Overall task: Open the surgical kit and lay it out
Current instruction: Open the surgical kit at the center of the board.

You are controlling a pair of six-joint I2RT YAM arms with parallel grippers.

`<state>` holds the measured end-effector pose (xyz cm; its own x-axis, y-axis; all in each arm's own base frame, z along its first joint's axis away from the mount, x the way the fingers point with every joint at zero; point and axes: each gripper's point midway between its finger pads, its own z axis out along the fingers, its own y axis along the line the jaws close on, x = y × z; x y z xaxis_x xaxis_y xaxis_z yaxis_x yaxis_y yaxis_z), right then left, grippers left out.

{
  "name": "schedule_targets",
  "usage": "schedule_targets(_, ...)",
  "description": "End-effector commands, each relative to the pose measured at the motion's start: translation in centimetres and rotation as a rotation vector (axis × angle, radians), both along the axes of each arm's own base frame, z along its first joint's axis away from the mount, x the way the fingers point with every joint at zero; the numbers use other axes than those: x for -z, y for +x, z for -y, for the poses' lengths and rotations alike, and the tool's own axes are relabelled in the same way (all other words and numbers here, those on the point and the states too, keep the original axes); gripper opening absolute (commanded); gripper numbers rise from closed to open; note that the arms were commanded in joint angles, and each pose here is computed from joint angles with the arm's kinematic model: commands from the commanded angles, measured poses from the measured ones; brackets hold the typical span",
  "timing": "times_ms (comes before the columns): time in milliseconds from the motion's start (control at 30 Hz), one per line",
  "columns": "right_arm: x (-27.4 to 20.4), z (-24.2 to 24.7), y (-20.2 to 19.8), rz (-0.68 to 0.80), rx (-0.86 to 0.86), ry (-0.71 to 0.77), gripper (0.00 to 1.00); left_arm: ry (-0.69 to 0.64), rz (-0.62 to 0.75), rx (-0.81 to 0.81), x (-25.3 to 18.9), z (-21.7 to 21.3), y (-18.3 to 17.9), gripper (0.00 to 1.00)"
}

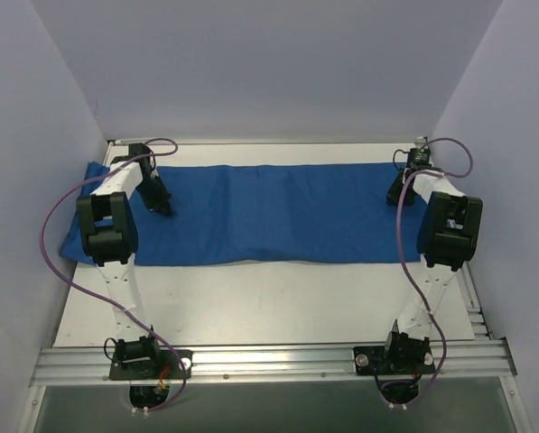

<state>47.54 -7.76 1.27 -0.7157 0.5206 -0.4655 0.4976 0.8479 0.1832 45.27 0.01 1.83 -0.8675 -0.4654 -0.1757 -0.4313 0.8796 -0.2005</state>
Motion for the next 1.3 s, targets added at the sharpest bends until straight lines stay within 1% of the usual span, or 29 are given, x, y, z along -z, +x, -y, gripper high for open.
schedule_targets(0, 4.4, 2.0, -4.2, -0.18, 0.03, -0.028, 0.0, -0.019, -0.014, 0.011, 3.2, 1.3, 1.1, 0.02)
schedule_targets(100, 4.9, 1.8, -3.3, -0.189, 0.0, -0.023, 0.0, -0.011, -0.013, 0.0, 3.5, 0.8, 1.3, 0.03)
schedule_targets(133, 5.9, 1.7, -3.5, -0.219, -0.007, -0.012, 0.0, -0.01, -0.004, 0.006, 3.6, 0.6, 1.6, 0.04)
schedule_targets(167, 5.7, 1.7, -2.6, -0.207, -0.013, -0.014, 0.0, -0.015, -0.001, 0.011, 3.5, 0.6, 1.8, 0.04)
schedule_targets(200, 5.9, 1.5, -2.3, -0.211, -0.027, -0.016, 0.0, -0.01, -0.047, 0.004, 4.1, 0.1, 1.1, 0.04)
schedule_targets(233, 6.1, 1.5, -2.4, -0.225, -0.033, -0.023, 0.0, -0.001, -0.032, 0.007, 3.4, -0.2, 1.9, 0.04)
schedule_targets(300, 5.8, 1.5, -2.1, -0.216, -0.046, -0.038, 0.02, 0.008, -0.034, 0.008, 3.0, -0.4, 1.6, 0.04)
schedule_targets(367, 5.6, 1.5, -1.9, -0.206, -0.056, -0.045, 0.06, 0.015, -0.045, 0.008, 3.5, -0.5, 0.4, 0.05)
schedule_targets(400, 5.5, 1.7, -1.6, -0.201, -0.058, -0.048, 0.06, 0.034, -0.021, 0.002, 3.2, -0.8, 0.5, 0.07)
schedule_targets(467, 6.0, 1.8, -1.8, -0.226, -0.056, -0.046, 0.07, 0.027, -0.034, -0.007, 4.2, -1.3, -0.2, 0.08)
schedule_targets(533, 6.2, 2.2, -2.0, -0.238, -0.048, -0.047, 0.07, 0.019, -0.027, -0.013, 4.4, -2.2, 0.2, 0.09)
schedule_targets(567, 6.1, 2.3, -2.1, -0.238, -0.043, -0.048, 0.07, 0.033, 0.001, -0.014, 3.5, -2.6, 1.4, 0.09)
schedule_targets(600, 6.0, 2.4, -2.1, -0.236, -0.044, -0.05, 0.08, 0.041, -0.036, -0.012, 3.8, -2.8, 0.9, 0.09)
schedule_targets(633, 5.7, 2.5, -2.2, -0.231, -0.043, -0.057, 0.08, 0.05, -0.04, -0.009, 3.6, -3.0, 1.1, 0.08)
schedule_targets(767, 3.8, 2.3, -0.7, -0.177, -0.052, -0.051, 0.15, 0.02, -0.017, -0.011, 2.3, -2.4, 1.0, 0.1)
schedule_targets(800, 3.2, 2.2, -0.2, -0.16, -0.053, -0.052, 0.17, 0.01, -0.008, -0.015, 1.9, -2.2, 0.6, 0.11)
schedule_targets(833, 2.1, 2.0, 0.3, -0.141, -0.051, -0.054, 0.23, 0.001, 0.0, -0.025, 1.5, -2.0, 0.5, 0.13)
schedule_targets(867, 0.6, 2.2, 1.5, -0.101, -0.046, -0.069, 0.28, -0.011, 0.008, -0.03, 1.0, -1.7, 0.3, 0.25)
schedule_targets(900, -0.5, 1.8, 2.2, -0.074, -0.045, -0.078, 0.39, -0.016, 0.059, -0.033, -0.7, -1.6, 0.7, 0.29)
schedule_targets(933, -2.2, 2.0, 3.2, -0.02, -0.038, -0.091, 0.47, -0.028, 0.064, -0.042, -1.0, -1.3, 0.2, 0.33)
schedule_targets(967, -3.6, 2.4, 4.2, 0.024, -0.02, -0.11, 0.52, -0.041, 0.112, -0.042, -2.8, -1.0, 0.5, 0.42)
schedule_targets(1000, -4.7, 2.7, 5.0, 0.06, -0.011, -0.124, 0.56, -0.047, 0.149, -0.039, -3.4, -0.9, 1.0, 0.45)
schedule_targets(1067, -6.2, 4.2, 6.1, 0.096, 0.025, -0.193, 0.58, -0.069, 0.189, -0.034, -5.0, -0.5, 1.3, 0.52)
schedule_targets(1100, -7.1, 5.4, 7.2, 0.118, 0.058, -0.236, 0.59, -0.084, 0.199, -0.031, -5.5, -0.1, 1.5, 0.52)
schedule_targets(1167, -8.3, 6.7, 8.6, 0.151, 0.094, -0.272, 0.59, -0.114, 0.238, -0.018, -6.6, 0.4, 1.9, 0.53)
schedule_targets(1200, -10.1, 7.3, 10.0, 0.205, 0.114, -0.299, 0.58, -0.135, 0.243, -0.01, -6.9, 0.9, 1.9, 0.53)
schedule_targets(1267, -9.4, 7.9, 11.2, 0.212, 0.121, -0.312, 0.57, -0.159, 0.261, -0.002, -7.3, 1.6, 1.9, 0.53)
